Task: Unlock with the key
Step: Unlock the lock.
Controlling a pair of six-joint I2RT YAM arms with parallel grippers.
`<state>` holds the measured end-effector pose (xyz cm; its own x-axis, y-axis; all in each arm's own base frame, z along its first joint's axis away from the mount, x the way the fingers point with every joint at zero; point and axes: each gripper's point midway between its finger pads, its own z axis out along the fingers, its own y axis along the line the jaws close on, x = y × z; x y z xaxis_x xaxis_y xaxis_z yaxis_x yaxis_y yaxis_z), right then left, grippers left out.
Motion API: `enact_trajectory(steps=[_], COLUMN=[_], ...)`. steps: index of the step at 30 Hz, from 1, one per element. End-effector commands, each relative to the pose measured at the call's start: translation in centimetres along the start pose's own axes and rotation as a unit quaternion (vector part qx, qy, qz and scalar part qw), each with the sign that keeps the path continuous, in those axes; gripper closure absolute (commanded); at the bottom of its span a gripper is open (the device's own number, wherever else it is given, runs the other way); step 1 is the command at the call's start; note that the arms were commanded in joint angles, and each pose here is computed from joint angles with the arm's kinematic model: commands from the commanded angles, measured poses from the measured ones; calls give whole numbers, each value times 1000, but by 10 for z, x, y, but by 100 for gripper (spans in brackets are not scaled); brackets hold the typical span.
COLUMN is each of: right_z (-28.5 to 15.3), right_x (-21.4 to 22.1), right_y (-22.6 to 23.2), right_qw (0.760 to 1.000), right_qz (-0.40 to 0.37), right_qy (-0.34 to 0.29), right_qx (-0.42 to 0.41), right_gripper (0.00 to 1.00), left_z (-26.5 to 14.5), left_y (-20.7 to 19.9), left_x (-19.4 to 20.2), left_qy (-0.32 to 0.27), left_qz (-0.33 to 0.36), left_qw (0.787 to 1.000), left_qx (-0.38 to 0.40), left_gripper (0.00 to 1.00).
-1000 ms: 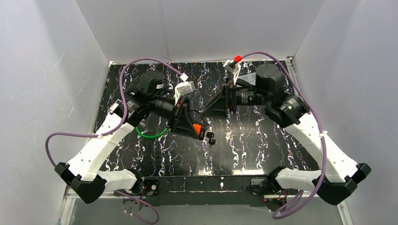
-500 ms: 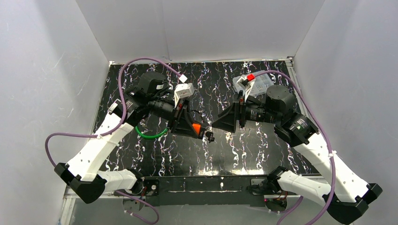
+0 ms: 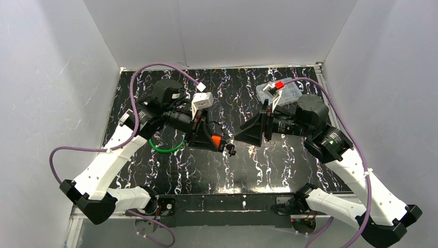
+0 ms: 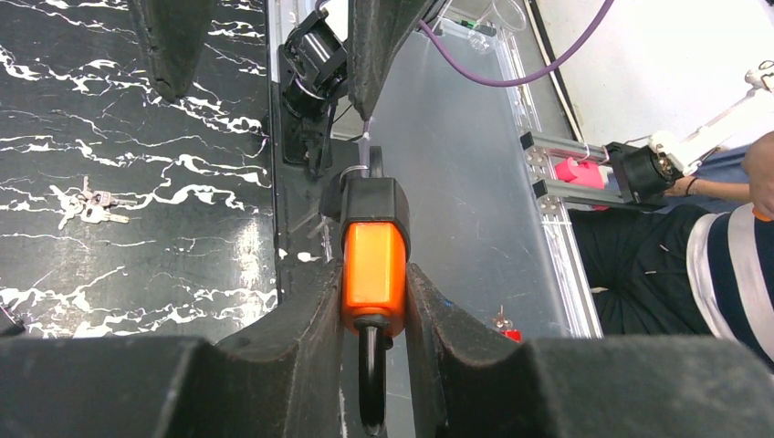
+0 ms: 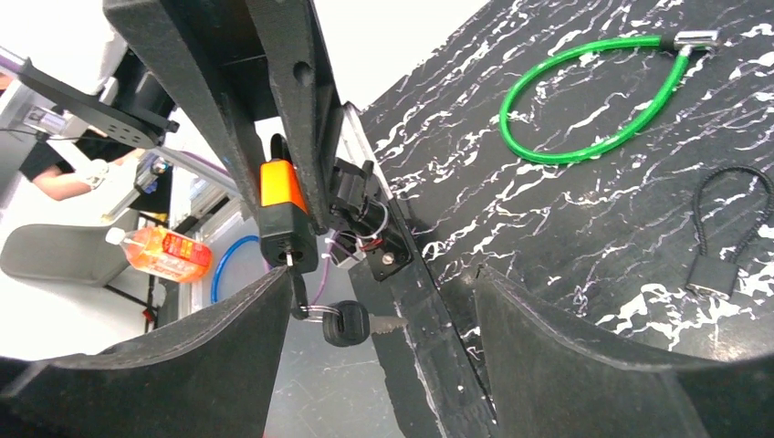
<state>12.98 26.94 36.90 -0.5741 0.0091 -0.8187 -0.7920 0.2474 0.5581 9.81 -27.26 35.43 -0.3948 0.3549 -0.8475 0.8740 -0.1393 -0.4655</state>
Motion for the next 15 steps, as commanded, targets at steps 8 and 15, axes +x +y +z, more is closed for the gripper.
enact_trajectory(steps=[8,15], right_z=[2,7], right_x=[-7,-5], right_y=[36,33], right_qw=[994,993], right_qz=[-8,1], right_qy=[-6,5], right_qx=[-112,-116], right_gripper=[36,38], left_z=[-7,-7], left_y=[-12,0], left_x=[-13,-23], left_qy=[-19,-27], left_qz=[58,69], left_qw=[998,997], left_qx=[-4,-32], left_gripper=[100,100])
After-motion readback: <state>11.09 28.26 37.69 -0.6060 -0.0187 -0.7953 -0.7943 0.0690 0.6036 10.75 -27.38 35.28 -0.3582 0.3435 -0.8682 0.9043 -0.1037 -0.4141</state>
